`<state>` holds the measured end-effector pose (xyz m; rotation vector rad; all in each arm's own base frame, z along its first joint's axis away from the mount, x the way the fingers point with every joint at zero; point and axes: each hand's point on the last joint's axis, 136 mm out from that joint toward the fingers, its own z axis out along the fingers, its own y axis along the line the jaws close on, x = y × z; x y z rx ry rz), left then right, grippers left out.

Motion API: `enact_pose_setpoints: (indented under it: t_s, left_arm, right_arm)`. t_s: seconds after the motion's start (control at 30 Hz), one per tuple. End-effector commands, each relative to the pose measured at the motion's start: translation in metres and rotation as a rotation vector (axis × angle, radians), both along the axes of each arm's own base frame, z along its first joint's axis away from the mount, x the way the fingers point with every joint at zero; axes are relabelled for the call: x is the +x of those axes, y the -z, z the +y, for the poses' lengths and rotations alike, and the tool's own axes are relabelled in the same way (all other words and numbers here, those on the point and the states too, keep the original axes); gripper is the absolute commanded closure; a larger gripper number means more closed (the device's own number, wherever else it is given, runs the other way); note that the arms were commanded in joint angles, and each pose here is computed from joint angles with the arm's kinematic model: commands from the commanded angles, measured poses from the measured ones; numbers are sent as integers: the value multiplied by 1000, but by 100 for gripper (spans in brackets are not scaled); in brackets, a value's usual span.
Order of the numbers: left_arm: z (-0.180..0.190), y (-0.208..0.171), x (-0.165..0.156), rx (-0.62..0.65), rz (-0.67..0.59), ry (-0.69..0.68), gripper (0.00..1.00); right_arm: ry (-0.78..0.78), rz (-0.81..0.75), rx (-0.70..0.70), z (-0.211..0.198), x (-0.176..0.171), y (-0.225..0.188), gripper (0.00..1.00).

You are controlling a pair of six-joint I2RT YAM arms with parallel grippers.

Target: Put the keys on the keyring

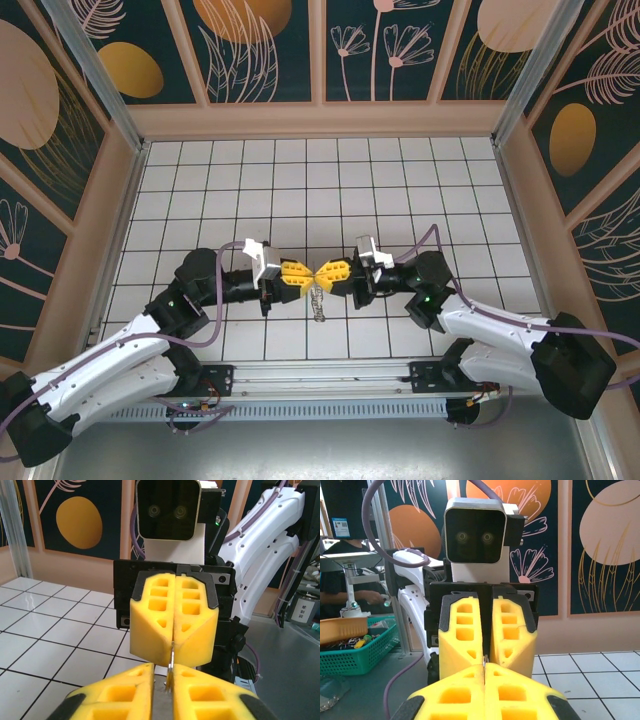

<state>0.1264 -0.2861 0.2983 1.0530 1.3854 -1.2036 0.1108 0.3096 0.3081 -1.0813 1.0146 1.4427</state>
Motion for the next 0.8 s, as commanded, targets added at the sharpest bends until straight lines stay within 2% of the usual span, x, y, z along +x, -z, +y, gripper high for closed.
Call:
enact_pose_setpoints:
  t_s: [0.0,0.07,0.27,0.33,0.4,0.67,0.7,0.77]
  left_arm:
    - [0,-12,-3,-35,-42,10,95]
    - [1,-14,-2,-37,-50,2,100]
    - [4,-17,1,-8,-68,-28,100]
    - [6,-16,4,22,-78,-50,100]
    - [8,-14,6,60,-82,-64,100]
    - [11,-9,17,128,-66,-124,100]
    - [12,-8,21,134,-56,-148,100]
    - [16,0,37,161,-17,-242,100]
  right_arm:
    - [-6,-48,56,-4,-4,-14,100]
    - [-7,-47,53,-4,-4,-13,100]
    - [8,-42,22,-1,1,-8,98]
    - [46,-43,-17,0,6,-4,85]
    - [95,-54,-65,-1,11,2,76]
    - [266,-62,-214,-11,32,13,64]
    - [294,-48,-226,-12,38,14,59]
    - [367,0,-266,-14,57,19,43]
